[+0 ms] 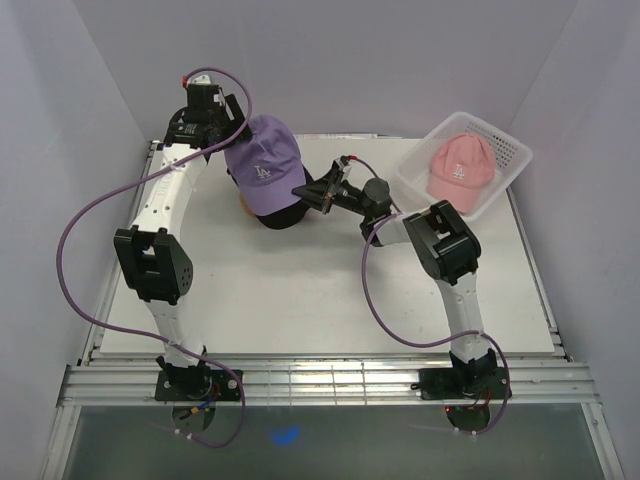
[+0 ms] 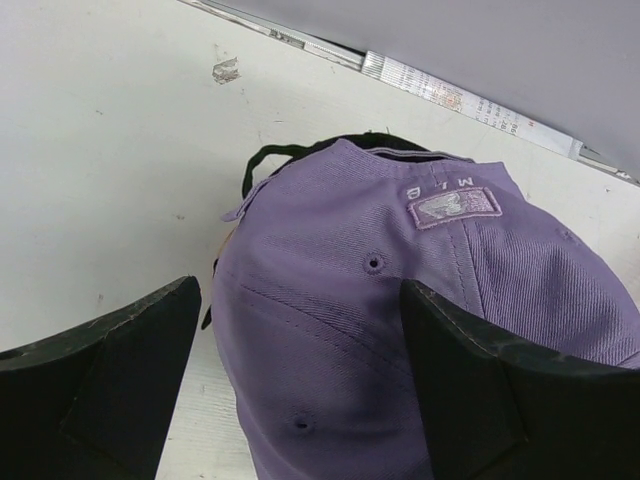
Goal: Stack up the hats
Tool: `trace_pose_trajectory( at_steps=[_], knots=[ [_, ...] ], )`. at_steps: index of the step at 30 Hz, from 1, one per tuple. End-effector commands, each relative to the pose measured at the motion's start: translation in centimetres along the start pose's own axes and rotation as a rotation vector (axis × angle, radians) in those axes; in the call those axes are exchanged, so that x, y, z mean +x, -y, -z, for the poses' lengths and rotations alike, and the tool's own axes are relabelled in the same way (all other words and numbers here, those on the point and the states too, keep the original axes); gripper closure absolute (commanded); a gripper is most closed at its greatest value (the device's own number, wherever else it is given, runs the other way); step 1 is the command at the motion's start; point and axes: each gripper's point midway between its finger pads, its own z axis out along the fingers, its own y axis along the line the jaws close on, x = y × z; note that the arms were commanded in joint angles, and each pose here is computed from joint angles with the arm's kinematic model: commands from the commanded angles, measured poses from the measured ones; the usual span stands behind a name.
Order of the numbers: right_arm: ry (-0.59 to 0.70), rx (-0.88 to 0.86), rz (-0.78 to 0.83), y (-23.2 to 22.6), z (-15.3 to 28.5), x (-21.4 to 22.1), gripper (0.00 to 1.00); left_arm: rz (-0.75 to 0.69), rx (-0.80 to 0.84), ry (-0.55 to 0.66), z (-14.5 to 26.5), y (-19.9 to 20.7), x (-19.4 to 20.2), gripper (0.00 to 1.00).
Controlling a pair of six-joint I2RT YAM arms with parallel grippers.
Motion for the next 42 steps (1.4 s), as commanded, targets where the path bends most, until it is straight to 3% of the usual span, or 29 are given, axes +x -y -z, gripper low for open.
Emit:
trace_pose_trajectory(
  at_steps=[1, 22, 30, 31, 35, 38, 40, 42],
  knots=[
    [0.033, 0.034, -0.054, -0.3, 1.0, -0.6, 0.92, -0.018, -0.006, 0.008, 0.7, -0.2, -0.4, 0.09],
    [0.071, 0.396, -0.292, 8.0, 5.8, -1.9, 0.92, -0.011, -0.019, -0.001, -0.1, -1.2, 0.0, 0.09],
    [0.089, 0.490, -0.281, 8.8, 6.5, -2.4, 0.92, -0.002, -0.020, -0.010, -0.6, -1.7, 0.1, 0.09],
    [0.090, 0.493, -0.278, 8.9, 6.6, -2.6, 0.90, -0.004, -0.022, -0.015, -0.7, -1.8, 0.3, 0.09],
    [0.106, 0.527, -0.274, 9.2, 7.0, -3.0, 0.66, 0.000, -0.021, -0.022, -0.8, -2.0, 0.6, 0.09],
    [0.106, 0.526, -0.267, 9.0, 6.9, -3.2, 0.55, 0.001, -0.020, -0.026, -0.9, -2.2, 0.8, 0.09],
    [0.111, 0.522, -0.257, 8.7, 6.9, -3.3, 0.53, 0.003, -0.020, -0.026, -0.8, -2.3, 0.8, 0.10],
    [0.112, 0.514, -0.246, 8.5, 6.7, -3.3, 0.59, 0.004, -0.019, -0.023, -0.7, -2.3, 0.7, 0.10]
  ],
)
